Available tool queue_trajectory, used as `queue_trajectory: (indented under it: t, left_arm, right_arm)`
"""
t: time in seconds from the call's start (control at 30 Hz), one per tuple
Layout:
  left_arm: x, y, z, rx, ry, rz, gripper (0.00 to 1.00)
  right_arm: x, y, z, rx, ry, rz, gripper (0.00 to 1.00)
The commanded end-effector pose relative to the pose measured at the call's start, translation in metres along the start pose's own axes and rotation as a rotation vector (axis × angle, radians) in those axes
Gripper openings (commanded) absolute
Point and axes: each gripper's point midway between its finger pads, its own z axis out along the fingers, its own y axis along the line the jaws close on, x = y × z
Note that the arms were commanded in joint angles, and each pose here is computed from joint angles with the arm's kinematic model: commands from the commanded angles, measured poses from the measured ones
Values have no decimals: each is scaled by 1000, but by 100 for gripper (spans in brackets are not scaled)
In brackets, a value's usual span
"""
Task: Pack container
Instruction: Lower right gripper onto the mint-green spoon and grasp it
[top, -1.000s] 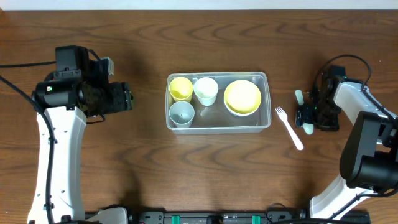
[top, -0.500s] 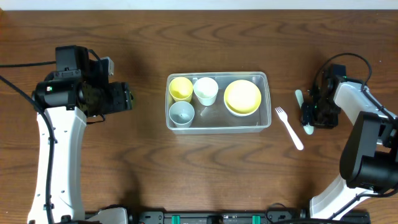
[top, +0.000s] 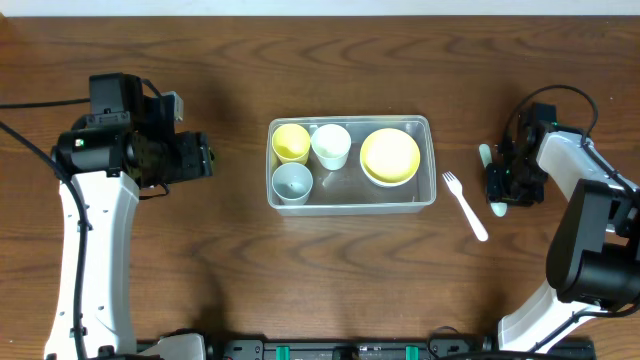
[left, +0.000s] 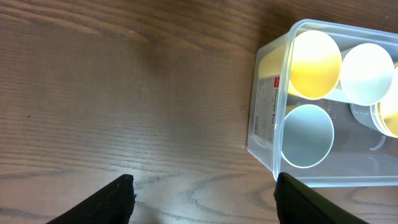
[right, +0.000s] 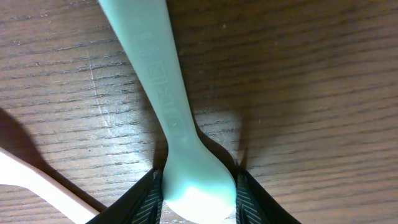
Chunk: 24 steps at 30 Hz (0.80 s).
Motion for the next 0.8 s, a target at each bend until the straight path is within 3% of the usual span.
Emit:
queue_trajectory:
  t: [0.0,0.17,0.37,0.53,0.57,0.63,0.77]
  left_arm:
    - [2,0,1,8,8,-1,73]
    - [2,0,1,8,8,-1,73]
    - [2,0,1,8,8,-1,73]
    - [2,0,1,8,8,-1,73]
    - [2,0,1,8,8,-1,73]
    - [2,0,1,8,8,-1,73]
    - [2,0,1,8,8,-1,73]
  right_arm:
    - [9,-1,10,-1,36,0,35]
    - [9,-1,10,-1,36,0,32]
    - [9,-1,10,-1,36,20,20]
    - [9,-1,10,-1,35,26,20]
    - [9,-1,10,-1,34,26,17]
    - [8,-1,10,-1,31,27,2]
    - [4,0,8,-1,21,32,1]
